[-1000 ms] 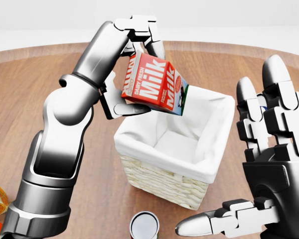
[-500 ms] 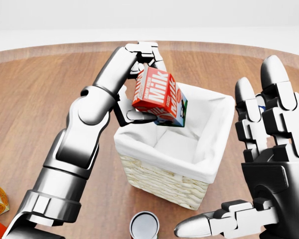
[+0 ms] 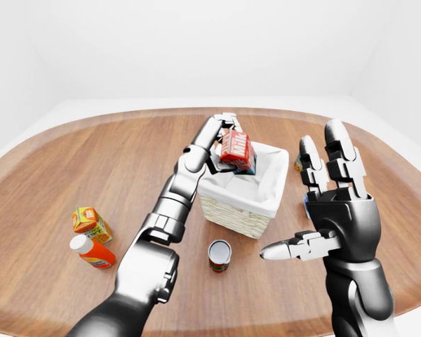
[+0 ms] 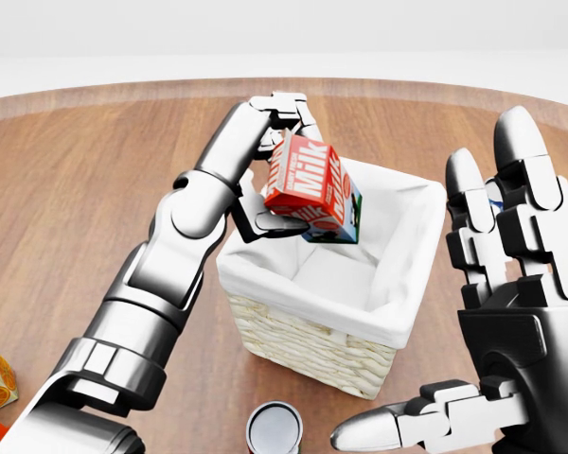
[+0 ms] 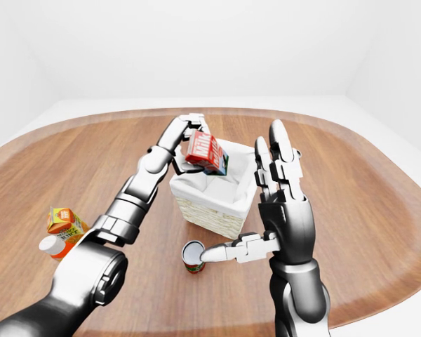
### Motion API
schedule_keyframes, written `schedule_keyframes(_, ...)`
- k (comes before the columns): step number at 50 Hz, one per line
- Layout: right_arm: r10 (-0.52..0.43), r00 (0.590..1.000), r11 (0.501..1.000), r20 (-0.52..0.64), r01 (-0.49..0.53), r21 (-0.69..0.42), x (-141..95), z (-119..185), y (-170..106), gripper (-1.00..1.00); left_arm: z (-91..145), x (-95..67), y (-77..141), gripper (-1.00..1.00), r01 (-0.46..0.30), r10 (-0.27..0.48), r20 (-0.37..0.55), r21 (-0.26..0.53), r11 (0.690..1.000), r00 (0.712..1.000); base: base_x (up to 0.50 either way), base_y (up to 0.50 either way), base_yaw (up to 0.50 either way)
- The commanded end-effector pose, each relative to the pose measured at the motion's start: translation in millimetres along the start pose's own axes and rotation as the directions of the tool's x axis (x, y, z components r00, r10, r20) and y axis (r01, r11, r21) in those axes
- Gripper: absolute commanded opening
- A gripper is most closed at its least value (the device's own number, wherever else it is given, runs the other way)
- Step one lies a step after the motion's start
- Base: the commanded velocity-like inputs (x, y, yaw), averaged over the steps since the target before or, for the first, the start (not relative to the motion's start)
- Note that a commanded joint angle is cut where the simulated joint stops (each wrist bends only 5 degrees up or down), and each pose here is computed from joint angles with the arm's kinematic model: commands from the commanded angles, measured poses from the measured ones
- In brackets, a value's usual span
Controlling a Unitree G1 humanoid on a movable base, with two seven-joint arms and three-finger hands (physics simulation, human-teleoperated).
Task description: Pick the milk and place it in the basket.
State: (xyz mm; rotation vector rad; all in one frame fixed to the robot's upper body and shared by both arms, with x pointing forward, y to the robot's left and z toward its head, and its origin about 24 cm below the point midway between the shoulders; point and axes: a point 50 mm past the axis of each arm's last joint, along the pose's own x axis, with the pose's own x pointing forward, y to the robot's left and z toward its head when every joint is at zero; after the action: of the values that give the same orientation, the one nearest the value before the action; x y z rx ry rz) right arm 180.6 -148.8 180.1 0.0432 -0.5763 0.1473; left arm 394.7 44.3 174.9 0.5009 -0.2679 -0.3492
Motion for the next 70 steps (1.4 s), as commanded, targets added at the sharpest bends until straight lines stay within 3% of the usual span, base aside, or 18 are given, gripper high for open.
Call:
schedule_keyframes(1,0.000,1.000,1.000,0.001,0.000,0.000,0,0,0,1.00,-3,3.2,-3,-1.00,-0.046,0.043,-0.032,-0.096,0.994,0.999,0.00,0.00,0.00)
schedule_keyframes(24,0.004,1.000,1.000,-0.004,-0.004,0.006,-1,0,0,1.00,-25,4.1,-23,-1.00,-0.033,0.028,-0.170,-0.029,0.999,0.985,0.00,0.00,0.00)
schedule_keyframes(44,0.008,1.000,1.000,-0.004,-0.008,0.007,-1,0,2,1.00,-25,4.4,-26,-1.00,-0.051,0.041,-0.182,-0.047,0.998,0.982,0.00,0.00,0.00)
schedule_keyframes(70,0.013,1.000,1.000,-0.003,-0.013,0.007,-1,0,2,1.00,-35,0.5,-37,-1.00,-0.015,0.007,-0.224,-0.032,0.999,0.975,0.00,0.00,0.00)
